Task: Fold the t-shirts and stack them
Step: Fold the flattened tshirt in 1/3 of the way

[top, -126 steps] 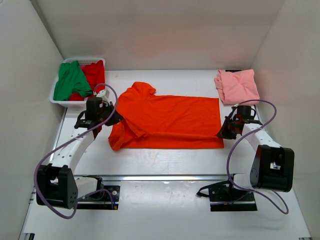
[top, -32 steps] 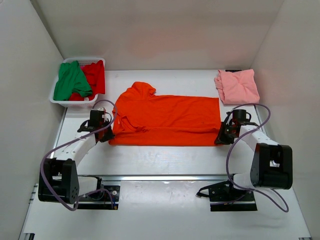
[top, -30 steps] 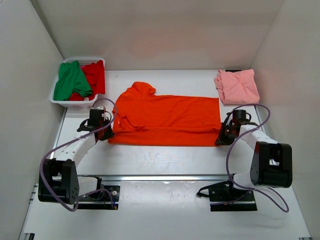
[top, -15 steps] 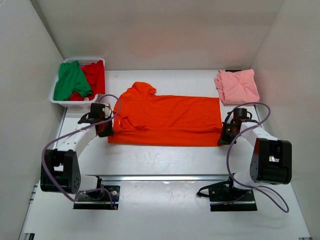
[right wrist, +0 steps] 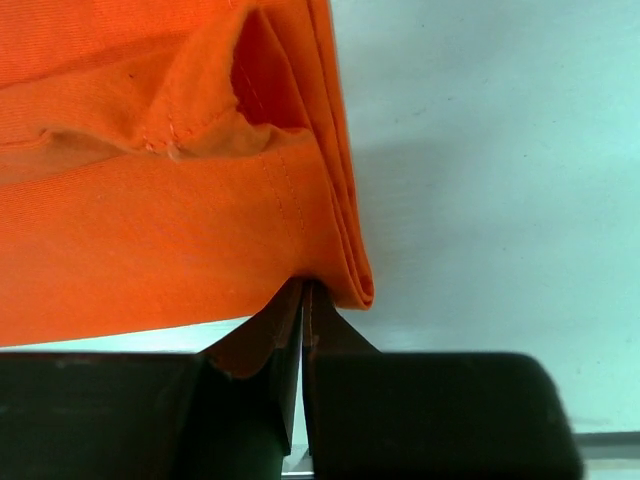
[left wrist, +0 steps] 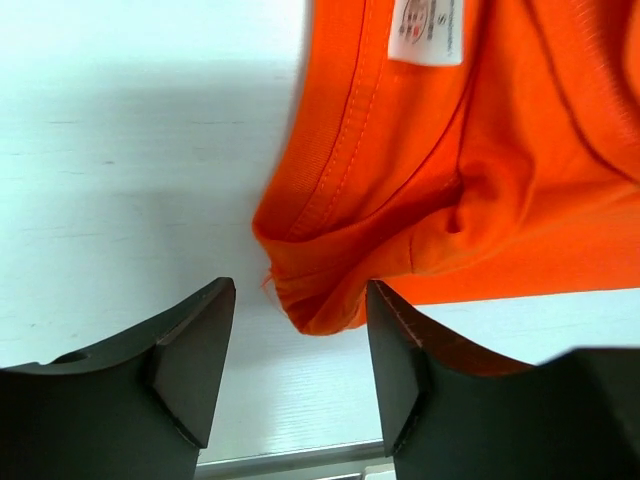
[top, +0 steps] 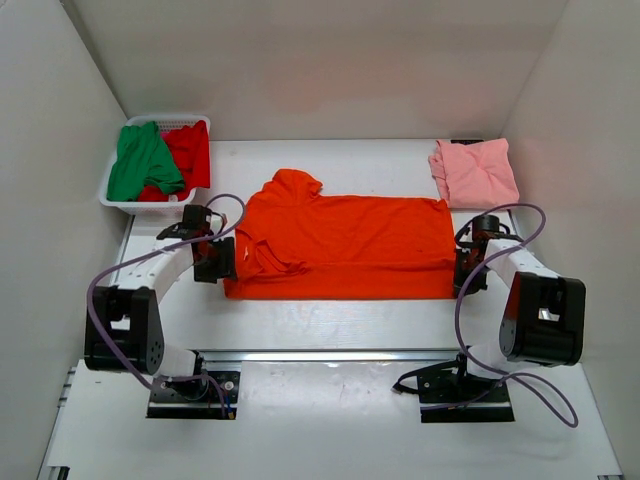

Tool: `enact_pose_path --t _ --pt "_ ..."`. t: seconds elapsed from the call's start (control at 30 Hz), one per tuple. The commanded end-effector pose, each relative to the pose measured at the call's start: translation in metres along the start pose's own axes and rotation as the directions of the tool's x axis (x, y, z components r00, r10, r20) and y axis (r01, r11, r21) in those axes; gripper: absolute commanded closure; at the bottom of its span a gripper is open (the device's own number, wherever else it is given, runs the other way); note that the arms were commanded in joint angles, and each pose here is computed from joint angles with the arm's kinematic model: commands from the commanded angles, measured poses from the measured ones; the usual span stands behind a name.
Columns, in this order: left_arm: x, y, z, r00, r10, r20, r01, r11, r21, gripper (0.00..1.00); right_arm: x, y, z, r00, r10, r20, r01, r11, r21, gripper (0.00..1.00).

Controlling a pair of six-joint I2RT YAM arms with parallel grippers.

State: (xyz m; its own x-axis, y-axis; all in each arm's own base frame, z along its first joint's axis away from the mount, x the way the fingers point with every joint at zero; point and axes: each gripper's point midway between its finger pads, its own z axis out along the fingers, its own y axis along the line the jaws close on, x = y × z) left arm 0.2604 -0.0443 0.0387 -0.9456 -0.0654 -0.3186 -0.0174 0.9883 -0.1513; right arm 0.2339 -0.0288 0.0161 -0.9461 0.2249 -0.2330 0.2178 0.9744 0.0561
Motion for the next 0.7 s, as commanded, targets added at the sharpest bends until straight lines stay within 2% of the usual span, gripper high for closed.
enact_pose_path --t 0.0,0.13,0.23,0.33,0.47,0.5,0.53,0.6,0.67 --pt "-0.02 -0.002 -0.021 0.993 0.004 0.114 -0.006 1.0 0.014 0.33 0.005 -0.017 0.0 0.998 -0.04 -0.055 0.046 0.994 0.098 0.98" --pt "-0.014 -0.003 -0.021 0.997 -0.001 0.083 -0.001 1.0 0.031 0.34 0.001 -0.015 -0.002 0.998 -0.045 -0.05 0.05 0.994 0.097 1.0" --pt "-0.023 -0.016 -0.03 0.989 -0.049 0.137 0.033 0.993 0.117 0.33 -0.002 -0.01 -0.011 0.998 -0.057 -0.009 0.057 0.994 0.096 1.0" --pt "-0.041 -0.037 -0.036 0.975 -0.048 0.215 0.01 0.985 0.173 0.33 -0.016 0.002 -0.024 0.995 -0.078 0.059 0.073 0.995 0.071 1.0" --pt "-0.073 -0.082 -0.036 0.958 -0.111 0.263 0.021 0.947 0.321 0.33 -0.033 0.018 -0.042 0.988 -0.076 0.138 0.072 0.997 0.038 1.0" --pt "-0.07 -0.087 -0.027 0.966 -0.128 0.226 0.048 0.942 0.332 0.33 -0.038 0.024 -0.044 0.985 -0.074 0.158 0.073 0.997 0.014 0.99" --pt "-0.078 -0.098 -0.028 0.962 -0.127 0.242 0.035 0.935 0.352 0.33 -0.042 0.029 -0.046 0.981 -0.071 0.182 0.072 0.997 0.003 0.97" --pt "-0.067 -0.109 -0.005 0.979 -0.114 0.171 0.047 0.935 0.352 0.34 -0.044 0.049 -0.047 0.978 -0.066 0.199 0.083 0.994 -0.077 0.93" --pt "-0.052 -0.103 0.019 0.986 -0.122 0.11 0.085 0.952 0.294 0.36 -0.043 0.066 -0.041 0.977 -0.058 0.204 0.087 0.987 -0.137 0.87"
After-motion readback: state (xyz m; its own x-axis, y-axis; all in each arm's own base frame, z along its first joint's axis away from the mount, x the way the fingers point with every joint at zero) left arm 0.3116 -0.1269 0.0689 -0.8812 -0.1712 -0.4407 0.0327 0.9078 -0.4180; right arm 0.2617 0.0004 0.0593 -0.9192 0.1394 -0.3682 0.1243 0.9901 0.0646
